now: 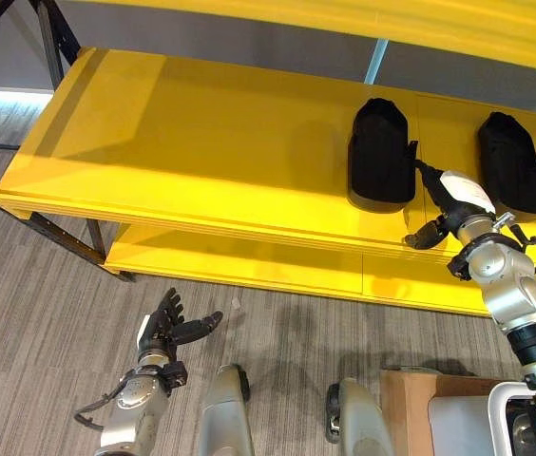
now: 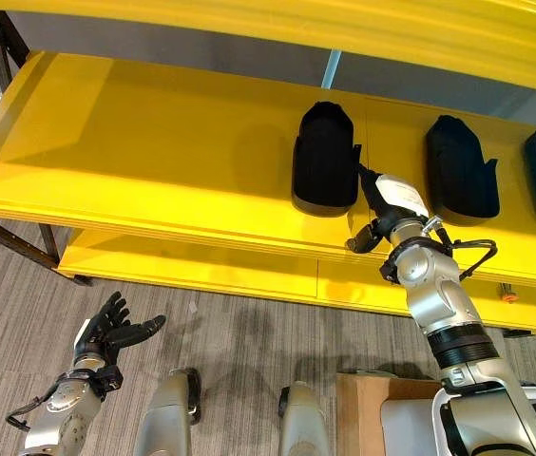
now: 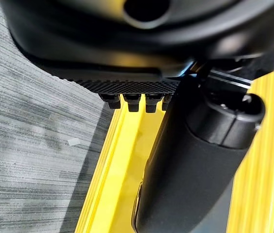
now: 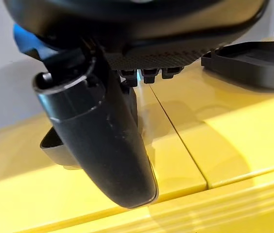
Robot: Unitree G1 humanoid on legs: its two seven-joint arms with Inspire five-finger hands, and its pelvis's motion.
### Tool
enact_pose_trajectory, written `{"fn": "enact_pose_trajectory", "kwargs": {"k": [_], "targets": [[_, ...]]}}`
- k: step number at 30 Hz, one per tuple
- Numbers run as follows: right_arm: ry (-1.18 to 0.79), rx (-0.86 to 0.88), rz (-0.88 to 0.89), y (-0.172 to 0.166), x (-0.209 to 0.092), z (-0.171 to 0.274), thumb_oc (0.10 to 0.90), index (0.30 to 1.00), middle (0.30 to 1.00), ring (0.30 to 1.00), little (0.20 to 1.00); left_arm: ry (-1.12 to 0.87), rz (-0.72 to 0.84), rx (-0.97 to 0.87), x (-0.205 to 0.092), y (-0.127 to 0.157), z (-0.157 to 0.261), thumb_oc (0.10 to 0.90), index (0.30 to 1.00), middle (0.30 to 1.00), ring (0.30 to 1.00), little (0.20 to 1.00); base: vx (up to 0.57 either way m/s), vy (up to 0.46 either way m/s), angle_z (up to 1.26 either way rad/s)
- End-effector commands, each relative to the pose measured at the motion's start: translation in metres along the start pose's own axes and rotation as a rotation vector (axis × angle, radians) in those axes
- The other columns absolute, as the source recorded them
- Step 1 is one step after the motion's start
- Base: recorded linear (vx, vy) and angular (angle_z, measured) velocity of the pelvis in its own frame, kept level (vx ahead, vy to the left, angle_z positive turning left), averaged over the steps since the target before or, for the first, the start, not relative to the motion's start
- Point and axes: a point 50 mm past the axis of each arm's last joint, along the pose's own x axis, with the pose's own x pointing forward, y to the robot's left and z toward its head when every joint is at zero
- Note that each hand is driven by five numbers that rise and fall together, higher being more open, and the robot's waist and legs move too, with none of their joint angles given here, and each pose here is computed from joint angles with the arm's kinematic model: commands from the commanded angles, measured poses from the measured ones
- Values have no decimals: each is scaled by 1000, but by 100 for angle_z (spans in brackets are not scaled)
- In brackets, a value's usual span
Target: Move parts from the plastic box to the shelf.
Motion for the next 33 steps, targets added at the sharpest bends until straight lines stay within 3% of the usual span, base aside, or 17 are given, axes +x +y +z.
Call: {"fn": "enact_pose_trajectory", "kwargs": {"k": [1,7,20,33], "targets": [[-46,50,-268,-40,4,12,900,1000,1000,1000,1000,-131,-11,78,-1,0,20,900,1000,1000,1000,1000,0,0,0],[-48,47,-308,-37,4,15,900,1000,1000,1000,1000,-133,-5,85,-1,-1,20,900,1000,1000,1000,1000,1,0,-1],[-94,-117,-558,-78,2,37,900,1000,1000,1000,1000,-148,18,107,-4,2,22,900,1000,1000,1000,1000,0,0,0],[-98,-102,-560,-74,7,42,900,1000,1000,1000,1000,-151,10,109,-3,-1,23,900,1000,1000,1000,1000,0,0,0]]}}
